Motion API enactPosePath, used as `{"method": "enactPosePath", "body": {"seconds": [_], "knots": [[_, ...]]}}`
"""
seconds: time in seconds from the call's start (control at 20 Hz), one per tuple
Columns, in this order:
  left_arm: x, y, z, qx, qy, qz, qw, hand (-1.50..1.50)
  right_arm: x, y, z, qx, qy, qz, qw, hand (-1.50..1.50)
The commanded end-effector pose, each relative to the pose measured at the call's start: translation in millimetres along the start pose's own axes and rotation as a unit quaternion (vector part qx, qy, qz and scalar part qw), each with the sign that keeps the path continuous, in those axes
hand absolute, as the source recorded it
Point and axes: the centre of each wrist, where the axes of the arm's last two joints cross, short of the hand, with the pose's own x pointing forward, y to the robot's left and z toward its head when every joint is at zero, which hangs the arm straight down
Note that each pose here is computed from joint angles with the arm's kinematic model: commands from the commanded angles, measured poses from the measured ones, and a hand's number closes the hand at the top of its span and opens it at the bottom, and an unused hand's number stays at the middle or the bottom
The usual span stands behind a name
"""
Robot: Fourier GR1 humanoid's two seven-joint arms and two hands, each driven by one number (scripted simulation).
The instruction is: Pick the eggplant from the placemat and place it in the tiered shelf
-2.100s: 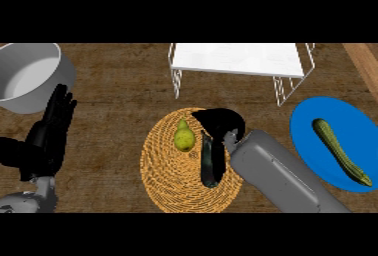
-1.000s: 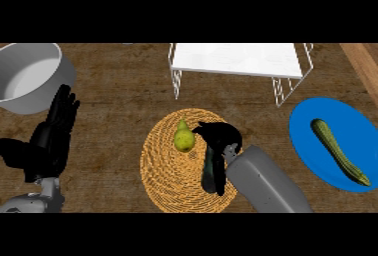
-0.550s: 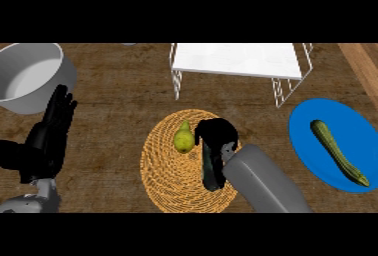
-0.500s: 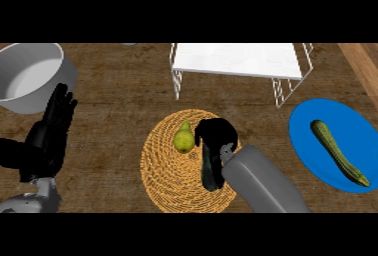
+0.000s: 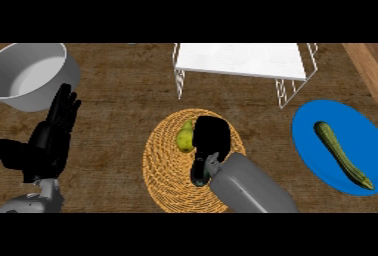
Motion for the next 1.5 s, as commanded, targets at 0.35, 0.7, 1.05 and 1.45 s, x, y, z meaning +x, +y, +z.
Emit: {"method": "enactPosePath", "body": {"seconds": [0.35, 0.7, 1.05, 1.45], "knots": [[-12, 14, -1, 0.006, 0.002, -0.004, 1.0, 0.0, 49, -62, 66, -0.121, -0.04, -0.194, 0.973, 1.5], [-12, 11, 7, 0.013, 0.012, -0.004, 0.9998, 0.0, 58, -136, 87, -0.265, -0.015, -0.266, 0.927, 1.5], [-2, 6, 4, 0.016, 0.003, -0.006, 0.9998, 0.0, 49, -175, 93, -0.308, 0.043, -0.24, 0.92, 1.5], [5, 4, -2, 0.01, 0.002, -0.004, 0.9999, 0.0, 10, -189, 57, -0.338, 0.065, -0.245, 0.907, 1.5]]}}
